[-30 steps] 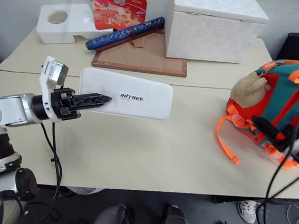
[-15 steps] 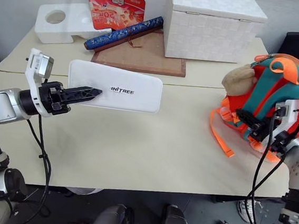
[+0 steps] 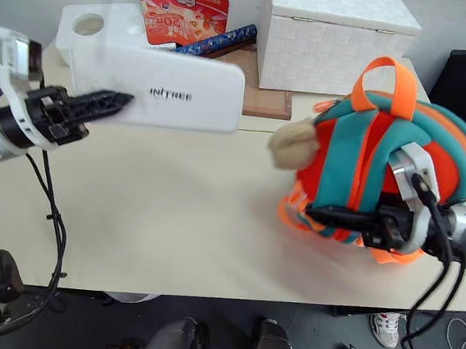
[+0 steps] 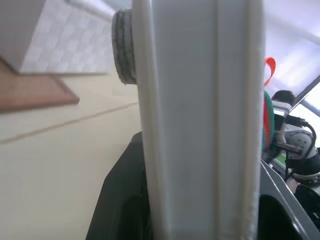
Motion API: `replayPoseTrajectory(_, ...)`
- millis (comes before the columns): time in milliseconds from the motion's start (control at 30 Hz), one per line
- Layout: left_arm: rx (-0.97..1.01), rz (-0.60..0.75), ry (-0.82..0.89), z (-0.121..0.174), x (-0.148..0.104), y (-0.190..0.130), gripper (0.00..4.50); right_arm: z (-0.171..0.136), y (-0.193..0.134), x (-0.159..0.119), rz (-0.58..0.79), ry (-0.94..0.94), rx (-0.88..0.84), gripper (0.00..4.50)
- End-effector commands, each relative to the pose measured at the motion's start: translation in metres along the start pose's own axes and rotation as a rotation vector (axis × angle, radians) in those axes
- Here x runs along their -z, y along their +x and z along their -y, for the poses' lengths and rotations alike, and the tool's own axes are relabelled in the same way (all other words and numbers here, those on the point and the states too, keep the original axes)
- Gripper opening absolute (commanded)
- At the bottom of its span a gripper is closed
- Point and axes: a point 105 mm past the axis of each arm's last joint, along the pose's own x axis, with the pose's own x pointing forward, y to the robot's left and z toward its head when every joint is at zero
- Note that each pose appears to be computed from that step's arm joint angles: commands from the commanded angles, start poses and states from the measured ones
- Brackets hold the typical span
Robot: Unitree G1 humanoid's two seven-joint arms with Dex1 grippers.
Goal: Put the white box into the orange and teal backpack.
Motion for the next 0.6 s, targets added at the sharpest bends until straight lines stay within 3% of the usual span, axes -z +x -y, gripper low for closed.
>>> replayPoseTrajectory(33,0.068,0.031,0.071,0.01,-0.013,0.0,1.41,-0.029,0.002,-0.012,-0.029,-0.03,-0.133,0.0)
replayPoseTrajectory(133,0.096,0.012,0.09,0.01,-0.009,0.004,1.41,-0.038,0.0,-0.011,-0.069,-0.023,-0.17,0.0)
replayPoseTrajectory(300,0.162,-0.059,0.135,0.015,0.01,0.013,1.41,-0.025,0.0,0.0,-0.076,-0.014,-0.112,0.0)
replayPoseTrajectory(433,0.286,-0.128,0.179,0.034,0.028,0.029,1.41,-0.019,-0.006,0.012,-0.077,0.005,-0.061,0.0)
replayPoseTrajectory(600,0.265,-0.233,0.283,0.03,0.046,0.028,1.41,-0.019,-0.007,0.016,-0.083,0.005,-0.059,0.0)
